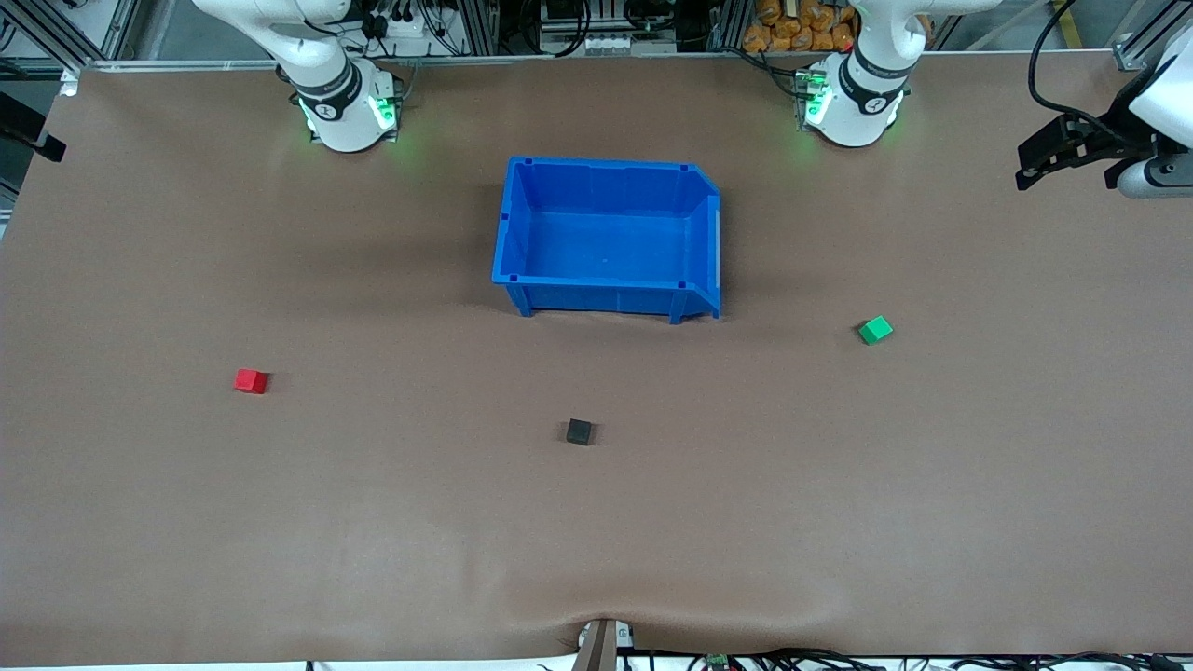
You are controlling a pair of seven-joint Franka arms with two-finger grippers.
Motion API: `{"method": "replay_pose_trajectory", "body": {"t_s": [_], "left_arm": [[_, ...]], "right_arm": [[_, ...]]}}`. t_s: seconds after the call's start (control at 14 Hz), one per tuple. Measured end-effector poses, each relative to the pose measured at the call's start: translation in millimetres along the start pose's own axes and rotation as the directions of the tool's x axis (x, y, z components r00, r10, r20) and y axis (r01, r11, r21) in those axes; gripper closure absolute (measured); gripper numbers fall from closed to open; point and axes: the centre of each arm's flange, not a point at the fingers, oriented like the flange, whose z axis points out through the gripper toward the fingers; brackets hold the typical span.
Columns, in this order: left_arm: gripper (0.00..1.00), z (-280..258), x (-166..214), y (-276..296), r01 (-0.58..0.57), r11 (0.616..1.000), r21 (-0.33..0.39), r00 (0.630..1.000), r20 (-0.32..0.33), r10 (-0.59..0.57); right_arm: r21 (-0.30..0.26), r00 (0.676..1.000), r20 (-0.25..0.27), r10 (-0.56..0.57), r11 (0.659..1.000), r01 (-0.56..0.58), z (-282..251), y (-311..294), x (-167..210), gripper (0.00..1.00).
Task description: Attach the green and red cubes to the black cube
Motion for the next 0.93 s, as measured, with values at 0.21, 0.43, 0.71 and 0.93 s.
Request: {"method": "replay_pose_trajectory", "body": {"t_s": [0.21, 0.43, 0.71, 0.93], "left_arm": [[0.00, 0.0, 1.8, 0.0, 0.000, 1.000, 0.000, 1.000, 0.001, 0.000], [0.00, -4.1, 3.5, -0.2, 0.001, 1.000, -0.001, 1.000, -0.006, -0.001], [0.00, 1.6, 5.9, -0.1, 0.001, 1.000, 0.000, 1.000, 0.018, -0.001], [0.00, 6.6, 6.7, 0.2, 0.001, 1.000, 0.002, 0.999, 0.041, -0.001]], "right_arm": [[0.001, 1.000, 0.000, 0.002, 1.000, -0.002, 0.1, 1.0, 0.0, 0.00], [0.001, 1.000, 0.000, 0.002, 1.000, -0.002, 0.1, 0.9, 0.1, 0.00], [0.001, 1.000, -0.001, -0.005, 1.000, 0.005, 0.8, -2.4, 1.2, 0.00], [-0.002, 1.000, 0.008, -0.020, 1.000, 0.020, 9.6, -11.0, 11.3, 0.00]]}}
